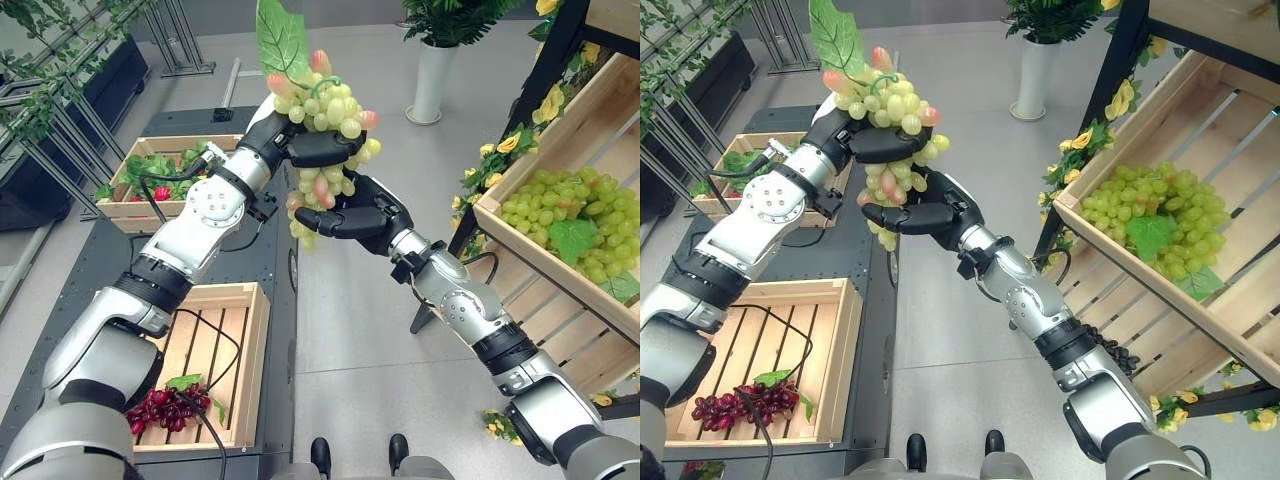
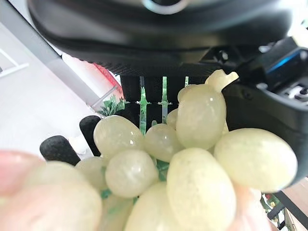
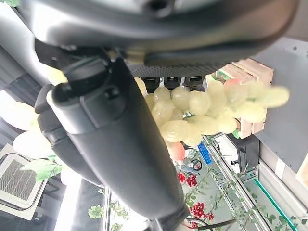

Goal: Pick up the fruits from the basket on one side to the basket on the other side

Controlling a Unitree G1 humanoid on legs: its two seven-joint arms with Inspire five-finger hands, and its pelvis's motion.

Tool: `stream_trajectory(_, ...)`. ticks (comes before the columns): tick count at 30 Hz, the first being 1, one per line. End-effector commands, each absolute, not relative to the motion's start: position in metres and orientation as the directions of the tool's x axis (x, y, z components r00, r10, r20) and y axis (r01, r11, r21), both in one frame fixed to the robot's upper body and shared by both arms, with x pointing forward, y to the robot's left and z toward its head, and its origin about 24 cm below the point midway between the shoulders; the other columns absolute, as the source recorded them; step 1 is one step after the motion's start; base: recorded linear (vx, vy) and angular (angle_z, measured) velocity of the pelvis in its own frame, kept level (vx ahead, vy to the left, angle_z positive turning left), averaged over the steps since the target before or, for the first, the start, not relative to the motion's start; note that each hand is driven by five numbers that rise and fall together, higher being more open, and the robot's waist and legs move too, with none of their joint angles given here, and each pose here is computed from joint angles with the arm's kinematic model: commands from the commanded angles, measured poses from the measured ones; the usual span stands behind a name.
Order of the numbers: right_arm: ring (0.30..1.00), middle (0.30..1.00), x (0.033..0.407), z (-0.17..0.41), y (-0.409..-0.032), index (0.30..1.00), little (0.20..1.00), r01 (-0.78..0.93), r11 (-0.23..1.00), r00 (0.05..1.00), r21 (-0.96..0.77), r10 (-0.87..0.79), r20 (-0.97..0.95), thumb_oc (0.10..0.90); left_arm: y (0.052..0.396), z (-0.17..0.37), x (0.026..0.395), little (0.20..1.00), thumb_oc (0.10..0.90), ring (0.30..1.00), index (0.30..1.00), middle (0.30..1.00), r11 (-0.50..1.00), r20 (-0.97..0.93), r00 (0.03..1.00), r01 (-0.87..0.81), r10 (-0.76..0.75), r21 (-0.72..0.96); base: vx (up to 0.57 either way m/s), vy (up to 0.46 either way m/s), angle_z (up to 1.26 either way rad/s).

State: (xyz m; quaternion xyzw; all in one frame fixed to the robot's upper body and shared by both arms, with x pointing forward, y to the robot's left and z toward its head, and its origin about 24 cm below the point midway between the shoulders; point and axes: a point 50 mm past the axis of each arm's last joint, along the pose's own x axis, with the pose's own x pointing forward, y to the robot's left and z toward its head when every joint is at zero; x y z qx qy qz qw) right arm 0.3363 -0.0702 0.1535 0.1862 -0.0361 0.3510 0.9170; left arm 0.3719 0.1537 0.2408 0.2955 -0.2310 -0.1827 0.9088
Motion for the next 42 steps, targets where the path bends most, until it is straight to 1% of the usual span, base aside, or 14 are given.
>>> stream_trajectory(1,0.900,0.900,0.339,0.226,-0.045,0.900,0.900,-0.753,0.581,0.650,0.310,0.581,0.490,0.800,0.129,0.285,0.381,0.300,0.400,0.300,0.300,0.300,0.758,0.405,0.756,0.179,-0.514,0.628,0.01,0.002,-0.09)
stream_trajectory(4,0.900,0.900,0.342,0.228,-0.046,0.900,0.900,-0.742,0.593,0.660,0.313,0.564,0.496,0.800,0.126,0.283,0.382,0.300,0.400,0.300,0.300,0.300,0.757,0.400,0.752,0.195,-0.523,0.624,0.01,0.007,-0.05)
stream_trajectory(5,0.825,0.825,0.343,0.230,-0.046,0.825,0.825,-0.743,0.588,0.658,0.319,0.557,0.507,0.750,0.125,0.283,0.382,0.300,0.400,0.300,0.300,0.300,0.759,0.403,0.749,0.199,-0.526,0.620,0.02,0.009,-0.05)
stream_trajectory(6,0.300,0.300,0.344,0.232,-0.047,0.300,0.300,-0.744,0.583,0.656,0.326,0.548,0.518,0.400,0.124,0.283,0.382,0.300,0.400,0.300,0.300,0.300,0.758,0.404,0.746,0.203,-0.530,0.620,0.02,0.009,-0.06)
stream_trajectory(11,0.300,0.300,0.349,0.233,-0.052,0.300,0.300,-0.727,0.590,0.674,0.351,0.518,0.527,0.400,0.121,0.282,0.382,0.300,0.400,0.300,0.300,0.300,0.756,0.401,0.746,0.205,-0.532,0.622,0.00,0.001,-0.01)
stream_trajectory(16,0.300,0.300,0.351,0.233,-0.059,0.300,0.300,-0.707,0.598,0.693,0.377,0.481,0.537,0.400,0.132,0.279,0.385,0.300,0.400,0.300,0.300,0.300,0.788,0.411,0.777,0.170,-0.476,0.591,0.00,0.000,0.00)
stream_trajectory(18,0.300,0.300,0.352,0.232,-0.061,0.300,0.300,-0.701,0.606,0.698,0.377,0.473,0.537,0.400,0.136,0.276,0.387,0.535,0.557,0.535,0.535,0.535,0.793,0.409,0.790,0.153,-0.457,0.590,0.00,0.000,0.00)
stream_trajectory(19,0.300,0.300,0.352,0.232,-0.061,0.300,0.300,-0.699,0.607,0.699,0.377,0.471,0.538,0.400,0.136,0.276,0.387,0.566,0.577,0.566,0.566,0.566,0.794,0.408,0.793,0.149,-0.452,0.590,0.00,0.000,0.00)
stream_trajectory(20,0.300,0.300,0.353,0.232,-0.062,0.300,0.300,-0.692,0.613,0.705,0.380,0.461,0.539,0.400,0.140,0.274,0.388,0.804,0.736,0.804,0.804,0.804,0.799,0.407,0.804,0.135,-0.434,0.587,0.00,0.000,0.00)
stream_trajectory(21,0.300,0.300,0.353,0.232,-0.063,0.300,0.300,-0.690,0.616,0.706,0.380,0.458,0.540,0.400,0.141,0.274,0.389,0.804,0.736,0.804,0.804,0.804,0.800,0.405,0.807,0.133,-0.431,0.586,0.00,0.000,0.00)
stream_trajectory(22,0.300,0.300,0.354,0.233,-0.066,0.300,0.300,-0.681,0.625,0.713,0.383,0.445,0.541,0.400,0.145,0.272,0.390,0.900,0.800,0.900,0.900,0.900,0.804,0.402,0.818,0.118,-0.411,0.583,0.00,0.000,0.00)
stream_trajectory(27,0.300,0.300,0.356,0.232,-0.081,0.300,0.300,-0.620,0.705,0.745,0.344,0.392,0.540,0.400,0.167,0.264,0.393,0.900,0.800,0.900,0.900,0.900,0.832,0.392,0.866,0.049,-0.311,0.553,0.00,0.000,0.00)
stream_trajectory(36,0.300,0.300,0.353,0.213,-0.138,0.300,0.300,-0.436,0.883,0.824,0.174,0.313,0.473,0.400,0.248,0.222,0.388,0.900,0.800,0.900,0.900,0.900,0.828,0.366,0.929,-0.251,0.060,0.501,0.01,0.029,-0.03)
stream_trajectory(42,0.300,0.300,0.345,0.201,-0.184,0.300,0.300,-0.285,0.957,0.873,0.058,0.234,0.429,0.400,0.280,0.175,0.375,0.900,0.800,0.900,0.900,0.900,0.818,0.234,0.957,-0.271,0.171,0.508,0.01,0.042,-0.17)
